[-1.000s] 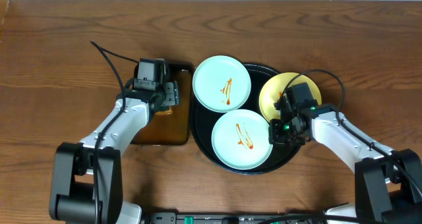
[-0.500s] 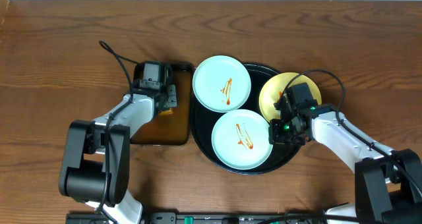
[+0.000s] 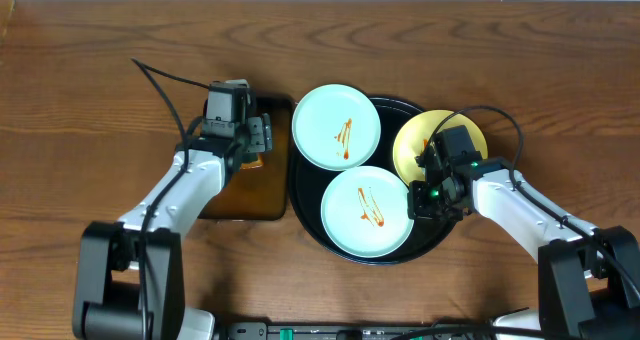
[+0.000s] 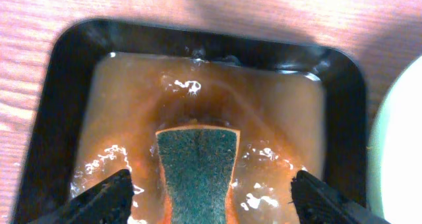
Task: Clean dirty plates on tray and stack at the side
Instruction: 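Dip and lift the sponge with the left gripper out of the water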
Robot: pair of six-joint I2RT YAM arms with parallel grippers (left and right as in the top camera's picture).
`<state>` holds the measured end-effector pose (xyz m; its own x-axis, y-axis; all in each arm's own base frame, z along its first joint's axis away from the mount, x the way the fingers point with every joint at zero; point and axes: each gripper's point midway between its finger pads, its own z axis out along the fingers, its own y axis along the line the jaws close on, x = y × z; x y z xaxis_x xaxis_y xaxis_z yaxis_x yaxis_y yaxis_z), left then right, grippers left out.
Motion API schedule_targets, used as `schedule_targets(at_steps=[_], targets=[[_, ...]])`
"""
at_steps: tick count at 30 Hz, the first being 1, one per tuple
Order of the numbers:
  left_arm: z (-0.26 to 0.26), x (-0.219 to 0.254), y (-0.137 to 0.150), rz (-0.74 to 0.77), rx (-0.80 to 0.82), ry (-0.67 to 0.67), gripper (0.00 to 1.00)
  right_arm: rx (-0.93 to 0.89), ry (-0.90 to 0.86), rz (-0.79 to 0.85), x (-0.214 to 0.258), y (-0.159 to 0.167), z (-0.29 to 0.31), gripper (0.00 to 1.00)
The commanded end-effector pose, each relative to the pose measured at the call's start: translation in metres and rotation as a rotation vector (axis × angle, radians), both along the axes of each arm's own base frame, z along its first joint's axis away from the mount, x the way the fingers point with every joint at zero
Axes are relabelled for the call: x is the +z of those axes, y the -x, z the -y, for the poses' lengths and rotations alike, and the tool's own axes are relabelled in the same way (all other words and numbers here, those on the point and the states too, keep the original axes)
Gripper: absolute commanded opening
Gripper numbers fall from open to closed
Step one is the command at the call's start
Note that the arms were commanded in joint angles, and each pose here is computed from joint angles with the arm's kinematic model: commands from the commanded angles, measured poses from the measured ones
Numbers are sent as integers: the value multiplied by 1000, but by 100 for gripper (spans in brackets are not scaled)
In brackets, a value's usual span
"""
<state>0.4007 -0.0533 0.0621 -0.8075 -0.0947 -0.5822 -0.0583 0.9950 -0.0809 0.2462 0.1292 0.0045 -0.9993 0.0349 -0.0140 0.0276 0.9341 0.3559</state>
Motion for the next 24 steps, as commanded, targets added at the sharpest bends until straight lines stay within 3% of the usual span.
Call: schedule_targets(at_steps=[1, 9, 24], targets=[[-3, -7, 10, -43, 0, -14, 81, 9, -9, 2, 2, -1, -6, 2], [-5, -28, 22, -125, 2, -24, 80, 9, -9, 2, 2, -2, -6, 2], [-5, -56, 29, -198, 0, -34, 39, 9, -9, 2, 2, -1, -6, 2]])
